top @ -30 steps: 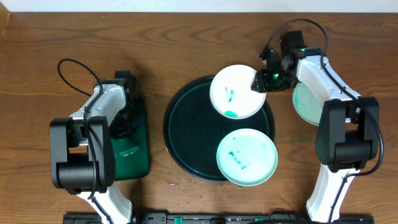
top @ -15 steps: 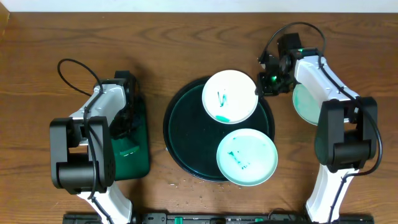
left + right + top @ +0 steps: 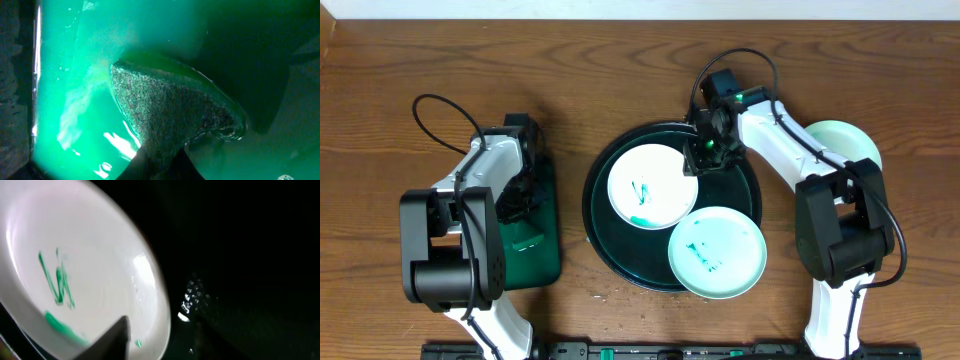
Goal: Clean dirty plates on tray and stack at the side
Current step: 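Reach right gripper back and pull the top plate toward tray center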
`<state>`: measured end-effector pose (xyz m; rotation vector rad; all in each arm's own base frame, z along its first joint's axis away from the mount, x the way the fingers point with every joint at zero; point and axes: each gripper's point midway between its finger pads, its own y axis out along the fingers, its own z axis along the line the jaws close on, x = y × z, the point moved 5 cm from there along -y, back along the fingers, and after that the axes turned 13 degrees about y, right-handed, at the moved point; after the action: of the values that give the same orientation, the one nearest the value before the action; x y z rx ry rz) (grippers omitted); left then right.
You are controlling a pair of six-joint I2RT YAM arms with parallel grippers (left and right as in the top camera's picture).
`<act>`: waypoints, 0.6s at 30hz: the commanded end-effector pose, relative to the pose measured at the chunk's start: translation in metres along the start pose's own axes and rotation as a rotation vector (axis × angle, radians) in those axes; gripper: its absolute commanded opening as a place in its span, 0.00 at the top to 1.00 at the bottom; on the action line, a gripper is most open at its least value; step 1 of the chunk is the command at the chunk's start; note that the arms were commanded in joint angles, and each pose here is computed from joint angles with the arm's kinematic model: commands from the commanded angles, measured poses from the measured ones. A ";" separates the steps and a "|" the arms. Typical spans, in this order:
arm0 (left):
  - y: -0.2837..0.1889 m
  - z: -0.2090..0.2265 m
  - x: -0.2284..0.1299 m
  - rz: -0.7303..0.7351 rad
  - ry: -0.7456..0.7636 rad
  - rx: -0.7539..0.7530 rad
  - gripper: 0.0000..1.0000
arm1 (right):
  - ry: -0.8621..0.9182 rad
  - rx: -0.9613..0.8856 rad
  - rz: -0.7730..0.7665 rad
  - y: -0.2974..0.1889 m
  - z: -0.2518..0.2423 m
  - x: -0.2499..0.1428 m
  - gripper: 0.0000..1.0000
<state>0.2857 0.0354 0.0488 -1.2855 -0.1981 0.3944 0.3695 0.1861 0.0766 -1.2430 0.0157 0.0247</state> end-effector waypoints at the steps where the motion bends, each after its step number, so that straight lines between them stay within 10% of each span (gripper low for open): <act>1: 0.007 -0.007 -0.002 0.031 0.005 -0.039 0.91 | 0.107 -0.019 -0.048 -0.009 0.000 0.005 0.70; 16: 0.007 -0.006 -0.004 0.039 0.007 -0.036 0.90 | 0.144 0.046 0.101 0.065 -0.002 -0.001 0.76; 18: 0.006 -0.006 -0.004 0.040 0.007 -0.036 0.91 | 0.143 0.037 0.119 0.072 -0.002 -0.004 0.99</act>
<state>0.2854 0.0354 0.0489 -1.2856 -0.1968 0.3955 0.3833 0.1989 0.0494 -1.1665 0.1241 -0.0428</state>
